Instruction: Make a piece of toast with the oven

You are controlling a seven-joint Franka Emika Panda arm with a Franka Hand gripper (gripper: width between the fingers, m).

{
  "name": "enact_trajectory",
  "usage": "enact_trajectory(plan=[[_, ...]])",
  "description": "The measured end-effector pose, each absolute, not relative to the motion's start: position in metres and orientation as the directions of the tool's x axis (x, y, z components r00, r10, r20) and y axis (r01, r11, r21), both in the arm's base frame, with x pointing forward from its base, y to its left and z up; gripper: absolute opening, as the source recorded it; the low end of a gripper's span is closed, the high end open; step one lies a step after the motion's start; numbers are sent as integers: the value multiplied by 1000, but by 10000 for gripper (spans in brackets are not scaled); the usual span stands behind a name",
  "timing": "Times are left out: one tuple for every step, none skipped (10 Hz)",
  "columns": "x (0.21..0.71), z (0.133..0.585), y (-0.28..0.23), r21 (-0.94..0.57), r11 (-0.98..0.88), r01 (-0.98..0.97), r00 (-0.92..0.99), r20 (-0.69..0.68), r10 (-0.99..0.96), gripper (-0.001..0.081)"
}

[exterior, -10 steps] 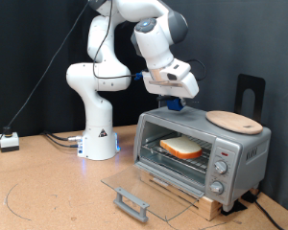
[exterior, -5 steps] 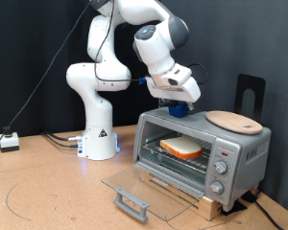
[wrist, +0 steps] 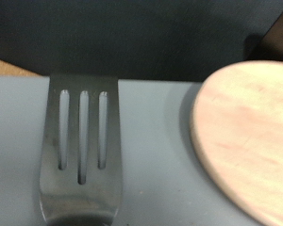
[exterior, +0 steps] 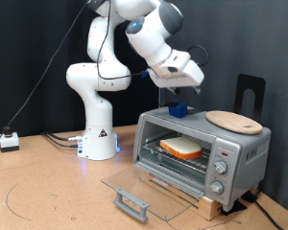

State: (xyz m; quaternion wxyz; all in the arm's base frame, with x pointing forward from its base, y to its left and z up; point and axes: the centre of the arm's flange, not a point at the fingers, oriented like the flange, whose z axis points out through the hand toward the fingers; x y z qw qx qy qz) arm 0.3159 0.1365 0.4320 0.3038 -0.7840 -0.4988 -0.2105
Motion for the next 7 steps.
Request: enact_trajectory(plan=[[314, 440, 133, -270, -308, 912, 409, 645, 645, 810], [314, 438, 134, -271, -309, 912, 410, 641, 648, 810], [317, 436, 128, -259, -344, 903, 427, 637, 641, 810], [322, 433, 115, -258, -412, 874, 476, 631, 613, 810], [327, 429, 99, -274, -483, 832, 536, 619, 573, 810], [331, 426, 82, -283, -541, 792, 584, 606, 539, 810], [333, 422, 67, -294, -583, 758, 626, 581, 521, 810]])
